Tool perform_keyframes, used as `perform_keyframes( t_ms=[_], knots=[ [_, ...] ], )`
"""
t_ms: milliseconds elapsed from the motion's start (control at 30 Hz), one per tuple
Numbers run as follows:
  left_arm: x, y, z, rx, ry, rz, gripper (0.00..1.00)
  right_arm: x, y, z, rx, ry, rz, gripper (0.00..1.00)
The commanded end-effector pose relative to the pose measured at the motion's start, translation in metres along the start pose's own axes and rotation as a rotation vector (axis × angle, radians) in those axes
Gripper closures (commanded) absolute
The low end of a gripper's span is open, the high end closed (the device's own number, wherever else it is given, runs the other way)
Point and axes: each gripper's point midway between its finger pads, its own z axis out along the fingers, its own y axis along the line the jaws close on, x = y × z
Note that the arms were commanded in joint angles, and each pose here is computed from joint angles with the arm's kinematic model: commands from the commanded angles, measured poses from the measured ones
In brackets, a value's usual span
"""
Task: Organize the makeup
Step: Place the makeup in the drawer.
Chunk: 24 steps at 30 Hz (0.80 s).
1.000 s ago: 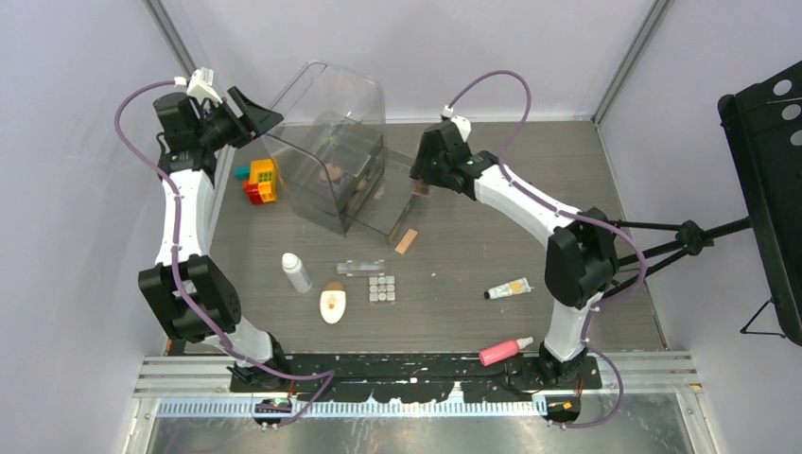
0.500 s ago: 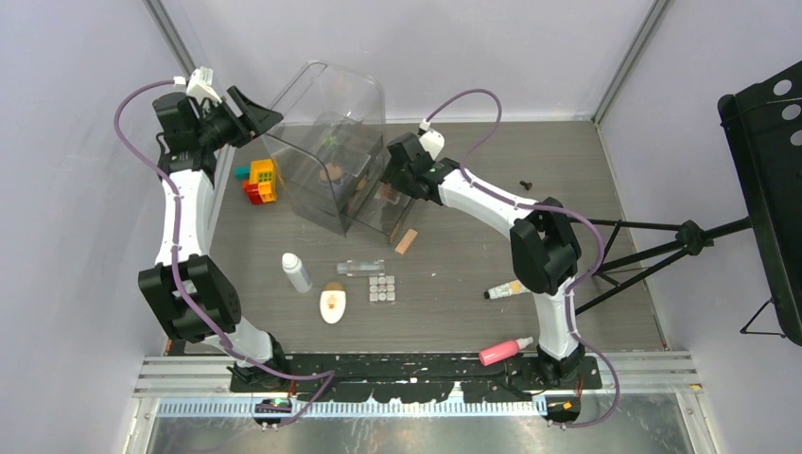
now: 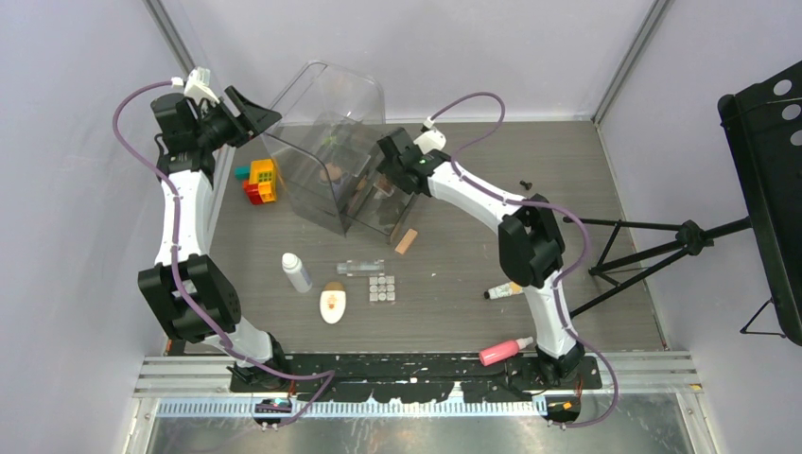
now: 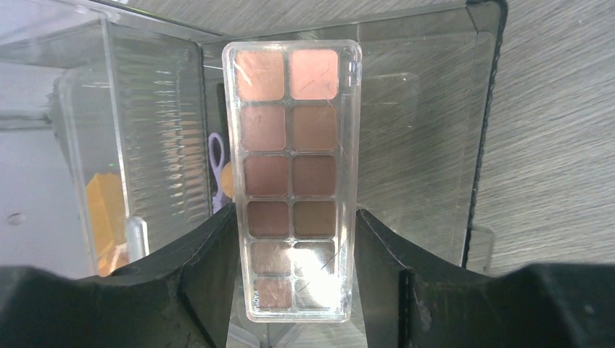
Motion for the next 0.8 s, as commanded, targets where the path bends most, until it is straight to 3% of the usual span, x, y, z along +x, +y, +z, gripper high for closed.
perform_keyframes(
  t_ms=[0, 167, 333, 767],
  knots=[
    [-0.014, -0.015, -0.009, 0.042, -0.045, 0.054, 0.31, 0.0, 0.008, -0.003, 0.04, -0.032, 0.051, 0.62],
    [-0.015, -0.016, -0.01, 0.044, -0.046, 0.052, 0.31, 0.008, 0.004, -0.002, 0.059, -0.041, 0.042, 0.62],
    [-0.016, -0.016, -0.01, 0.046, -0.05, 0.051, 0.31, 0.011, 0.001, -0.001, 0.072, -0.037, 0.022, 0.49],
    [-0.015, -0.016, -0.01, 0.047, -0.049, 0.049, 0.31, -0.003, 0.011, -0.012, 0.047, -0.061, -0.026, 0.31]
  ],
)
